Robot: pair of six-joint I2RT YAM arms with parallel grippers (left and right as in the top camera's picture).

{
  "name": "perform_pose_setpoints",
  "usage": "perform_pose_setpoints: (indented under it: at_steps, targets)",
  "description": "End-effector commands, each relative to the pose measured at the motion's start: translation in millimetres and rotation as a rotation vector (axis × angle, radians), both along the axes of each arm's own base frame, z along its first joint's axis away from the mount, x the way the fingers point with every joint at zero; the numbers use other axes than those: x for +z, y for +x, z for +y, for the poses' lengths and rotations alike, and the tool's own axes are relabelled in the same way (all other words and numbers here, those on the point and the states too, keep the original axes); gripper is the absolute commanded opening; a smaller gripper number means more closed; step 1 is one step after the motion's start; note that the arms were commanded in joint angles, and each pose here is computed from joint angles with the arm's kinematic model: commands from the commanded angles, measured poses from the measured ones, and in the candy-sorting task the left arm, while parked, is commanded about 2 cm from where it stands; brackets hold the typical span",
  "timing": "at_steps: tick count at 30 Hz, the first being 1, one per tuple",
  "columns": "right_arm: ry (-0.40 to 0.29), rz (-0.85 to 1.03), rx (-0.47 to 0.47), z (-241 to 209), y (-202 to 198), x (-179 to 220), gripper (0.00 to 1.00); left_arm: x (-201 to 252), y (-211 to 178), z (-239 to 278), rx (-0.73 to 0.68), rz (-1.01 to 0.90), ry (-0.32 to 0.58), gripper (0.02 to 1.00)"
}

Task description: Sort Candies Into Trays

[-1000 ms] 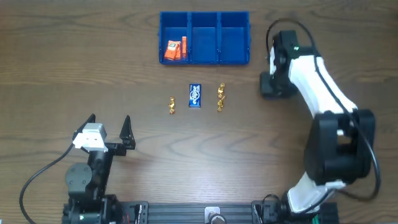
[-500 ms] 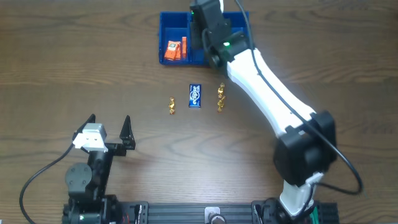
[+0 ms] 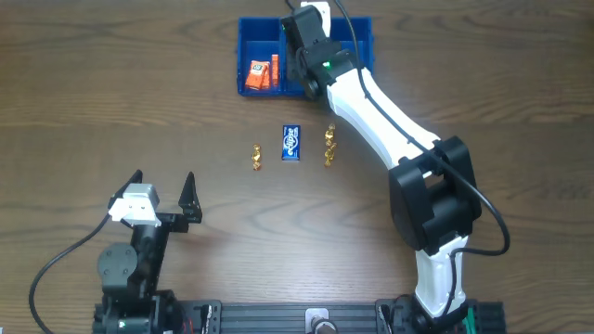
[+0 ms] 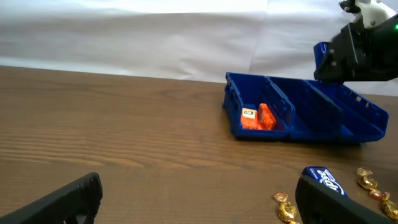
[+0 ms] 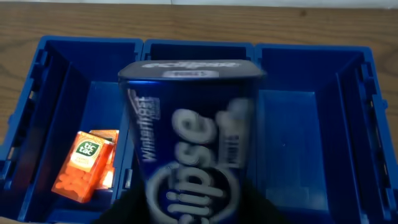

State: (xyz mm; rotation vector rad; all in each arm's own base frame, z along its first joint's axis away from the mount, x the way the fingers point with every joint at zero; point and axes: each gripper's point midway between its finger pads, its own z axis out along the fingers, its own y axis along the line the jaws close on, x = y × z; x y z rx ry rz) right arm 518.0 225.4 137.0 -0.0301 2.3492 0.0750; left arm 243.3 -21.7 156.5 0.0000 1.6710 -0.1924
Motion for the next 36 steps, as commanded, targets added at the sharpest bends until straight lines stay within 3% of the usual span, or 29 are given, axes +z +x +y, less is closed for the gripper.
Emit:
perform_pose_setpoints:
  at_steps: [1,4,7,9,11,14,16,17,20,23,27,36]
  targets:
    - [-0.002,-0.013,-0.017,0,4,0,1.0,-16,-1,-2,-0.014,0.045,-0.003,0.998]
    - [0.003,-0.028,-0.008,4,4,29,1.0,-16,-1,-2,-0.014,0.045,-0.003,0.998]
    - [0.013,-0.046,0.008,7,-9,96,1.0,-16,-1,-2,-0.014,0.045,-0.003,0.998]
    - [0.01,-0.03,0.024,8,-30,127,1.0,-16,-1,-2,-0.014,0.045,-0.003,0.998]
    - [0.008,0.077,0.017,12,-72,133,1.0,-16,-1,-2,-0.014,0.045,-0.003,0.998]
    - [-0.014,0.274,-0.034,18,-123,101,0.998,-16,-1,-2,-0.014,0.045,-0.003,0.998]
    - [-0.033,0.416,-0.13,18,-152,64,1.0,-16,-1,-2,-0.014,0.045,-0.003,0.998]
    - [-0.062,0.518,-0.141,22,-168,21,1.0,-16,-1,-2,-0.014,0.045,-0.003,0.998]
    - [-0.053,0.657,-0.115,33,-185,-60,1.0,-16,-1,-2,-0.014,0.045,-0.003,0.998]
    - [-0.047,0.682,-0.11,36,-187,-99,1.0,-16,-1,-2,-0.014,0.045,-0.003,0.998]
    - [-0.06,0.695,-0.114,38,-185,-124,1.0,-16,-1,-2,-0.014,0.045,-0.003,0.998]
    - [-0.073,0.639,-0.115,38,-168,-136,0.998,-16,-1,-2,-0.014,0.045,-0.003,0.998]
